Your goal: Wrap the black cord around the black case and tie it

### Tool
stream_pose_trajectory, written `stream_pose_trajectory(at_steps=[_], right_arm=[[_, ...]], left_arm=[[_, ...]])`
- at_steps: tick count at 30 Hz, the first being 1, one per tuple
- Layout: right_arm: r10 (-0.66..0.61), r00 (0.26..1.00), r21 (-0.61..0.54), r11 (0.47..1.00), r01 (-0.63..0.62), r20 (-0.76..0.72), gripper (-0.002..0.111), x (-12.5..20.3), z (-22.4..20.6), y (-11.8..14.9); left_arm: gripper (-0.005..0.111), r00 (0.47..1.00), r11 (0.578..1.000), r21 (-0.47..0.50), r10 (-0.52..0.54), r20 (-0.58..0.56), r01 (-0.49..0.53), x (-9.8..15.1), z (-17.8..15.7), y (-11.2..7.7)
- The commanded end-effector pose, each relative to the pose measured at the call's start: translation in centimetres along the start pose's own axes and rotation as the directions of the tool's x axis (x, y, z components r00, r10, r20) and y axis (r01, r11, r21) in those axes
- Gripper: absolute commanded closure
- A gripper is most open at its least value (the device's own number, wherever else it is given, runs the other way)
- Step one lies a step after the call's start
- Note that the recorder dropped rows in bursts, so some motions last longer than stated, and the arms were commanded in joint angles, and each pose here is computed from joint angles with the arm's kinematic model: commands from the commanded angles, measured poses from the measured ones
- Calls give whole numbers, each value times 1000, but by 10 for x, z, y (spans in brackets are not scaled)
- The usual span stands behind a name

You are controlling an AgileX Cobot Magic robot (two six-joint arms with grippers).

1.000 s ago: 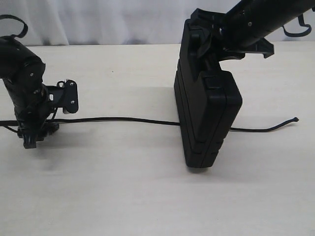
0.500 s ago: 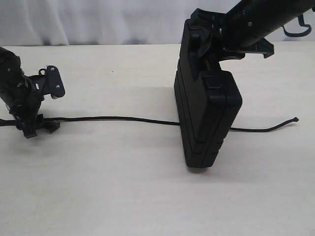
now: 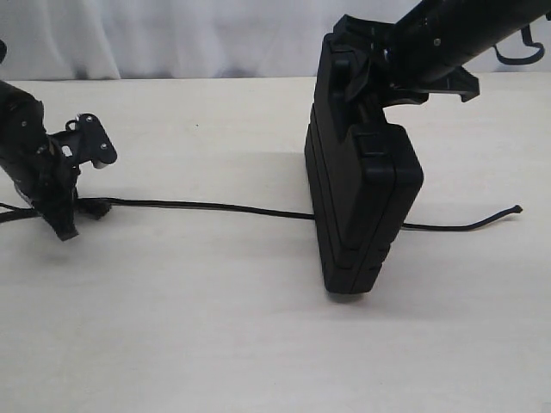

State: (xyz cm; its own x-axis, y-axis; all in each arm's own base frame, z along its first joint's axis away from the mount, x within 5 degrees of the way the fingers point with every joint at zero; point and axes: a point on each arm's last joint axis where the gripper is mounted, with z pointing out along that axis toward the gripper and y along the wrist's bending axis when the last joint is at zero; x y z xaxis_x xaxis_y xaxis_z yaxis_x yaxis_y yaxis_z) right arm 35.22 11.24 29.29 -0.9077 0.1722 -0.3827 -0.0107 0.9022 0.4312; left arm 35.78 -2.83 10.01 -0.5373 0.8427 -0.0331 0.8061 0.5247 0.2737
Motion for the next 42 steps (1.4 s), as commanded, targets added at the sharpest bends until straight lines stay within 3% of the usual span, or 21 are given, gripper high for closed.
stream_pose_trajectory(at_steps=[1, 3, 5, 8, 11, 12, 15, 18, 20, 23, 26, 29, 34, 38, 42], right_arm=[[-2, 1000, 14, 1000, 2, -12, 104, 2, 1, -3], [-2, 1000, 14, 1000, 2, -9, 104, 1, 1, -3], [-2, 1000, 14, 1000, 2, -9, 104, 1, 1, -3], [-2, 1000, 14, 1000, 2, -9, 104, 1, 1, -3], [-2, 1000, 14, 1000, 2, -9, 104, 1, 1, -3], [-2, 1000, 14, 1000, 2, -9, 104, 1, 1, -3], [-2, 1000, 14, 1000, 2, -9, 104, 1, 1, -3], [-2, 1000, 14, 1000, 2, -9, 104, 1, 1, -3], [-2, 1000, 14, 1000, 2, -9, 104, 1, 1, -3], [-2, 1000, 14, 1000, 2, -9, 104, 1, 1, -3], [-2, 1000, 14, 1000, 2, -9, 104, 1, 1, -3], [-2, 1000, 14, 1000, 2, -9, 104, 1, 1, -3], [-2, 1000, 14, 1000, 2, -9, 104, 1, 1, -3], [-2, 1000, 14, 1000, 2, -7, 104, 1, 1, -3], [-2, 1000, 13, 1000, 2, -5, 104, 1, 1, -3]], left_arm=[[107, 969, 967, 93, -231, -82, 238, 3, 7, -9], [107, 943, 931, 156, -317, -97, 329, -2, 2, -10], [107, 902, 869, 241, -416, -115, 432, -10, -4, -12], [107, 798, 691, 426, -584, -147, 584, -29, -19, -18], [107, 682, 478, 589, -709, -180, 652, -47, -29, -25], [106, 660, 426, 632, -728, -185, 647, -51, -31, -27], [95, 606, 333, 691, -772, -190, 641, -59, -36, -27], [75, 588, 297, 710, -783, -201, 639, -62, -38, -28], [61, 591, 286, 720, -779, -210, 633, -62, -39, -29], [47, 637, 307, 745, -745, -200, 592, -61, -41, -32], [46, 702, 363, 771, -697, -148, 523, -60, -43, -34], [46, 758, 446, 769, -648, -75, 457, -59, -46, -33], [46, 818, 597, 677, -575, -13, 430, -55, -54, -19], [46, 803, 646, 571, -595, -41, 507, -49, -48, -11], [46, 789, 663, 520, -613, -37, 539, -55, -42, -16]])
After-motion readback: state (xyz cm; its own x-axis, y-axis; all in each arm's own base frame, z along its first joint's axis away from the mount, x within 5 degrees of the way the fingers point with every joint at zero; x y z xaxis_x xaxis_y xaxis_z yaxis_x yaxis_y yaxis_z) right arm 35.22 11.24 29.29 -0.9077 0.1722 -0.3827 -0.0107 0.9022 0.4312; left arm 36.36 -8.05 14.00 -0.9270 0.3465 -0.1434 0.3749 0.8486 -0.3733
